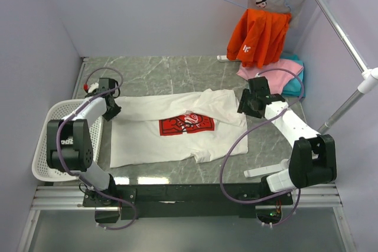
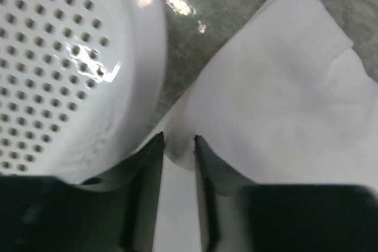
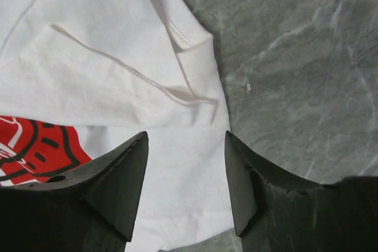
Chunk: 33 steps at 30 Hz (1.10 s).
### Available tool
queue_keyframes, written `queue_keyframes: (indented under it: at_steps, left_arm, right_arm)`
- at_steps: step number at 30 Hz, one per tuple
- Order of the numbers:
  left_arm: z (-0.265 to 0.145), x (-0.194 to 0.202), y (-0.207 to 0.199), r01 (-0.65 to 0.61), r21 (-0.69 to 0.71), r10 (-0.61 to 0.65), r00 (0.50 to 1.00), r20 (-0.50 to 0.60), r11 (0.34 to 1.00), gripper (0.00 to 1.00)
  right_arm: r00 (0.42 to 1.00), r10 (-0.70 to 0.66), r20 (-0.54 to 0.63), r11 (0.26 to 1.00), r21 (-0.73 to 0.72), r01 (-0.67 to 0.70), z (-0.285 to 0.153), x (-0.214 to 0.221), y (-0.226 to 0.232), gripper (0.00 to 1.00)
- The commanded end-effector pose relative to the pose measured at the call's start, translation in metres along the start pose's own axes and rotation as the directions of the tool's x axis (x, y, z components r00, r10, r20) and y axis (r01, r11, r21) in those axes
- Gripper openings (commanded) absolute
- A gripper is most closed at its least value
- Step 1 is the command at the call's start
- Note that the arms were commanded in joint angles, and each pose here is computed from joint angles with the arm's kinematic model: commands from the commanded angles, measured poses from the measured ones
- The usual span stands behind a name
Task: Fold and stack the t-shirts
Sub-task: Fold the flattened tshirt in 1/3 of the way
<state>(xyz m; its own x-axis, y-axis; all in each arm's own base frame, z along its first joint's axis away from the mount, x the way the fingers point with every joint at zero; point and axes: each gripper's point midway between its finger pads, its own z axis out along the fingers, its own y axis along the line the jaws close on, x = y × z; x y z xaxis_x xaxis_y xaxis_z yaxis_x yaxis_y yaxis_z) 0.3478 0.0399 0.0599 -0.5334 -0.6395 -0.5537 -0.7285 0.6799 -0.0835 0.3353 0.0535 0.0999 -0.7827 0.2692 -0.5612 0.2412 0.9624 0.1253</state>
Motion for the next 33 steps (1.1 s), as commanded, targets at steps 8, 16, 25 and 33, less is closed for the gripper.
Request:
queue_keyframes:
  at_steps: [8,16,25,33]
  left_arm:
    - [-0.05,-0.045,-0.061,0.035,0.34,-0.073,0.992,0.1,0.94,0.76]
    - [-0.035,-0.028,-0.114,0.015,0.493,-0.039,0.999,0.038,0.87,0.75]
    - [0.001,0.0,-0.112,0.017,0.447,-0.004,1.0,-0.03,0.895,0.76]
    - [0.035,0.024,-0.111,0.012,0.388,0.034,0.993,-0.112,0.921,0.73]
  right_arm:
    - [0.991,-0.001,0.131,0.993,-0.115,0.016,0.004,-0.059,0.035,0.63]
    - [0.998,0.04,0.049,0.968,-0.248,-0.026,0.067,-0.073,0.077,0.6]
    - [0.998,0.012,-0.062,0.95,-0.312,-0.031,0.097,-0.055,0.092,0.62]
    - [0.991,-0.007,-0.133,0.945,-0.324,-0.037,0.116,-0.042,0.087,0.58]
